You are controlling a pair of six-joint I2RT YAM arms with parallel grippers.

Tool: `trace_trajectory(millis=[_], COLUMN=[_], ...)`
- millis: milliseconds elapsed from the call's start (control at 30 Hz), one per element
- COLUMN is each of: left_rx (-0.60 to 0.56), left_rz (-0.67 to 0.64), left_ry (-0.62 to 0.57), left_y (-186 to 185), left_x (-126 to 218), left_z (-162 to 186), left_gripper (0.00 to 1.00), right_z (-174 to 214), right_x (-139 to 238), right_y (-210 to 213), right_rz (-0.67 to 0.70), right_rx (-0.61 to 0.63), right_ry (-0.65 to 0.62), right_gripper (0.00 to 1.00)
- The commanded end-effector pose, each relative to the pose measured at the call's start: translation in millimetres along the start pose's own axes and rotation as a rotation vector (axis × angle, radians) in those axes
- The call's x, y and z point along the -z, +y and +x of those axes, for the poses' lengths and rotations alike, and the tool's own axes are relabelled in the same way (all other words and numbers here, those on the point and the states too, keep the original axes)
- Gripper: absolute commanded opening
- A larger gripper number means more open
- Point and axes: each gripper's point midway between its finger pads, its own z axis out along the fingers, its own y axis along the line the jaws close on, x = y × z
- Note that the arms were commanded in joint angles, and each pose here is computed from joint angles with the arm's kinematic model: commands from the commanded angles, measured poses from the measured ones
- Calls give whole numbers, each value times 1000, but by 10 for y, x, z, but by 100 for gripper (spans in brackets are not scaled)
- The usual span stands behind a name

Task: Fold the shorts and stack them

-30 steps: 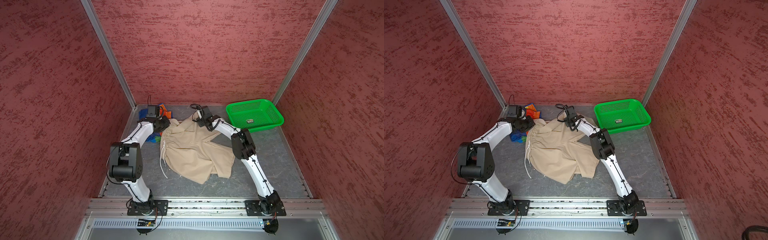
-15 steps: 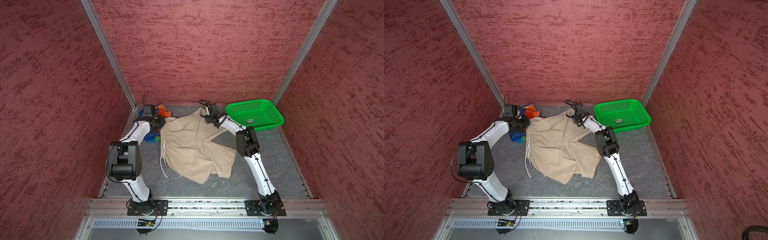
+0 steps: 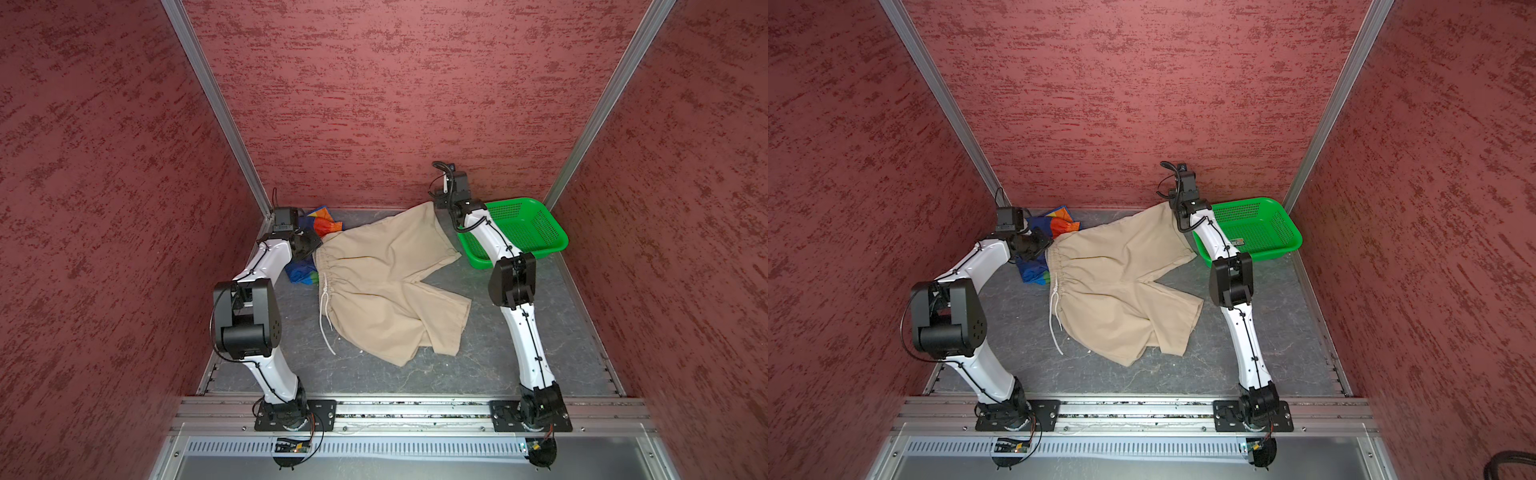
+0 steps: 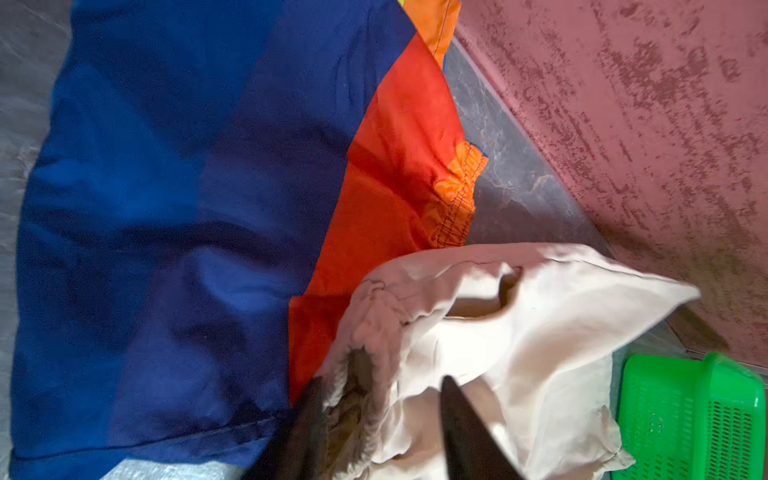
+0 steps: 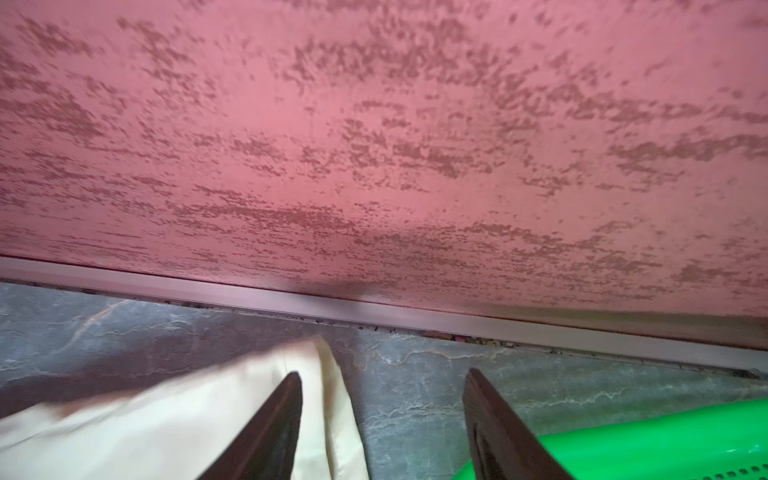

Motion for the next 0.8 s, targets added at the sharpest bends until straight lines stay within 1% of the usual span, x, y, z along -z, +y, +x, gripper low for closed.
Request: trace_trajectory(millis=[0, 67, 133, 200, 300, 367, 467, 567, 633, 700, 767], left_rx=[-3, -10, -19, -35, -78, -105, -122, -123, -113, -105, -103], left_rz=[61, 82, 98, 115, 109, 89, 64, 37, 18, 15, 9], left_ry=[-70, -101, -135, -163, -179, -155, -93, -29, 12, 43, 73], left_y=[-222, -299, -335, -347, -268, -150, 54, 271, 401, 475, 532], left_x=[296, 538, 800, 1068, 1390, 1510, 1556, 1478, 1385, 1301, 1219], left_z=[-207, -225, -196, -95, 171, 450, 879, 1274, 1505, 1688, 1857], left_gripper=[66, 72, 74, 74, 69, 63, 61, 61, 66, 70, 71], right_z=[-72, -111, -28, 111, 472, 884, 1475, 1910, 2124, 2279, 2407], right_x=[310, 584, 864, 1238, 1838, 2181, 2576, 2875, 2981, 3024, 3007], right_y=[161, 250, 367, 480, 554, 484, 289, 106, 43, 22, 2], right_rz=[-45, -63, -72, -81, -72, -74, -67, -36, -30, -41, -56], right_rx=[-11, -3, 19, 46, 62, 11, -86, -137, -171, -217, -279], right_ry=[34, 38, 49, 60, 112, 202, 335, 420, 457, 485, 508], right_gripper=[65, 66, 68, 71, 76, 79, 79, 79, 78, 74, 70])
